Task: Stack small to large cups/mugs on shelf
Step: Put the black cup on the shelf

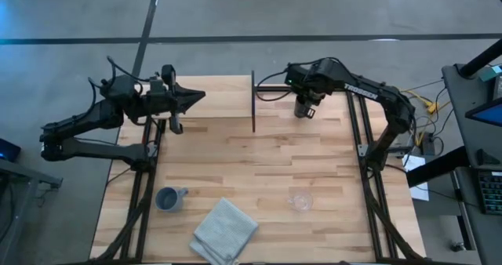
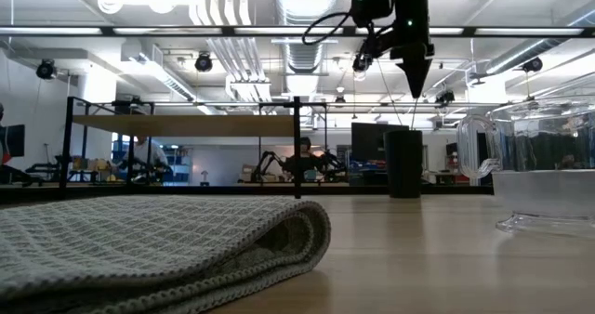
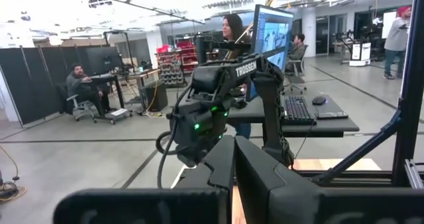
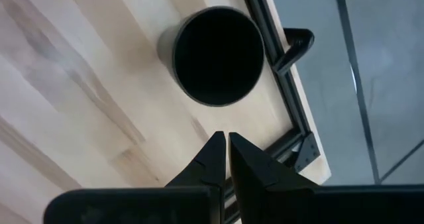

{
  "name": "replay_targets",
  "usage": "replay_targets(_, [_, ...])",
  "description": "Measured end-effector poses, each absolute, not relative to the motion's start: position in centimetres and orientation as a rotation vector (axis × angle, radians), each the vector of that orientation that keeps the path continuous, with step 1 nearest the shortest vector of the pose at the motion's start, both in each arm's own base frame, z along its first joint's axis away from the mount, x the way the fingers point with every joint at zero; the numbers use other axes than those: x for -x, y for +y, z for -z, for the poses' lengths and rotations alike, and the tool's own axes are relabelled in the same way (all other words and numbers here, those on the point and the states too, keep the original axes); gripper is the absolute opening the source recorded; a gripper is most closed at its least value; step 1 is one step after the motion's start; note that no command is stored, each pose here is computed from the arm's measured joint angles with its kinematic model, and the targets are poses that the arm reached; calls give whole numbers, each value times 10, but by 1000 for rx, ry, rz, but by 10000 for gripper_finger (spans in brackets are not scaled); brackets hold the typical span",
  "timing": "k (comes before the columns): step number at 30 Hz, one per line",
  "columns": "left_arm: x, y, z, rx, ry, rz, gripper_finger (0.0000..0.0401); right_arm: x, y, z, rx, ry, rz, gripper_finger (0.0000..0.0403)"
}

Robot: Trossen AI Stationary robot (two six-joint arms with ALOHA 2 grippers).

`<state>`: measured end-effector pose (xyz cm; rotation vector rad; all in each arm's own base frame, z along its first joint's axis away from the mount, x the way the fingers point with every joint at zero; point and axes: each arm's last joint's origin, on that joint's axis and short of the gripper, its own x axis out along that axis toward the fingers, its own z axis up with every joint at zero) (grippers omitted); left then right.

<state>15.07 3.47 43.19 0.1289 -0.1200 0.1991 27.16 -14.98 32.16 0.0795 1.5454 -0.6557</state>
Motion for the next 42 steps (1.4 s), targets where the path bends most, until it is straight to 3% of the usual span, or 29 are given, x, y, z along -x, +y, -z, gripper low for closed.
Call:
replay_targets(20, [-190, 44, -410, -139, 15, -195, 0, -263, -144, -335, -134, 1473, 695, 13])
replay_targets(34, [-171, 40, -421, -151, -51, -200, 0, -249, -136, -355, -137, 1387, 704, 13])
replay_targets(42, [-182, 43, -415, -146, -12, -197, 0, -256, -135, -359, -291, 1247, 644, 13])
